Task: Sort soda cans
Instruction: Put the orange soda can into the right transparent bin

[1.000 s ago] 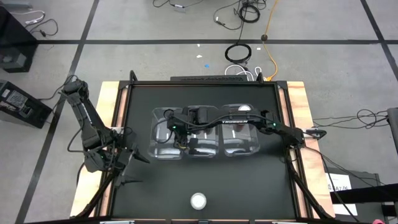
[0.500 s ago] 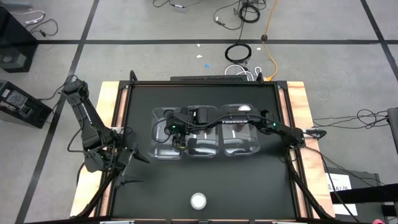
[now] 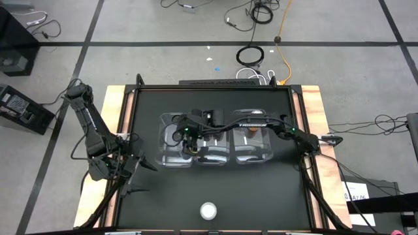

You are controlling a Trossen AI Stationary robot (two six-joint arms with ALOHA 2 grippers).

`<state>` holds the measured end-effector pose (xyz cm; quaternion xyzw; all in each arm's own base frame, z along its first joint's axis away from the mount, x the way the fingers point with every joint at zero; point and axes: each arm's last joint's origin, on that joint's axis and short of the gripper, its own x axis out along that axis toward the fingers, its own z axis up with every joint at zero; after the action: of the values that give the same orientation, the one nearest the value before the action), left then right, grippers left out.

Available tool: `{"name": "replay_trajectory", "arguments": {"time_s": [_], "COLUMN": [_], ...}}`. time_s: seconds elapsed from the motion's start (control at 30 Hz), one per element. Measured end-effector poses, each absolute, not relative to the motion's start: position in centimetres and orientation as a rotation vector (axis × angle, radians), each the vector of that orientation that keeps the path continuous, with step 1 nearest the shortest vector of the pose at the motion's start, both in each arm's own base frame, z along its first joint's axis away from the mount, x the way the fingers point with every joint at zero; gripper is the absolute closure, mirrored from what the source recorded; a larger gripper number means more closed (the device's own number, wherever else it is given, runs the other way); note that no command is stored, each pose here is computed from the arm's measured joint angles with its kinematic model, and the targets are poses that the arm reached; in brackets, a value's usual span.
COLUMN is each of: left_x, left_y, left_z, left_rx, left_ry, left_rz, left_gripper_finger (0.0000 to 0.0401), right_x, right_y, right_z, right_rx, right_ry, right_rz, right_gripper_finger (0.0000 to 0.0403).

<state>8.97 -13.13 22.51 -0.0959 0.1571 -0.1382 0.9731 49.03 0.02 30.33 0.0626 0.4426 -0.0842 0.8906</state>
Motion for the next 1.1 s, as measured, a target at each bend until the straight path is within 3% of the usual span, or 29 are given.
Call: {"name": "replay_trajectory", "arguments": {"time_s": [0.37,0.53,1.1], "left_x": [9.1,9.1,9.1], "left_y": [-12.8,-12.8,-12.8], "left_z": [22.6,22.6,22.6], "left_rx": [-0.184,-0.182,-0.183], "left_ry": [0.273,0.270,0.270], "left_rz": [-0.179,-0.172,-0.172], "left_gripper_finger": [0.0015,0.0015,0.0015], "right_x": [44.1,42.6,38.8], "right_y": [2.7,6.5,17.7], "right_z": [34.9,35.6,36.0], "right_rx": [0.137,0.049,0.094], "right_ry": [1.018,1.024,1.019], "right_rz": [-0.208,-0.245,-0.101], "right_gripper_finger": [0.0103,0.0103,0.0103]}}
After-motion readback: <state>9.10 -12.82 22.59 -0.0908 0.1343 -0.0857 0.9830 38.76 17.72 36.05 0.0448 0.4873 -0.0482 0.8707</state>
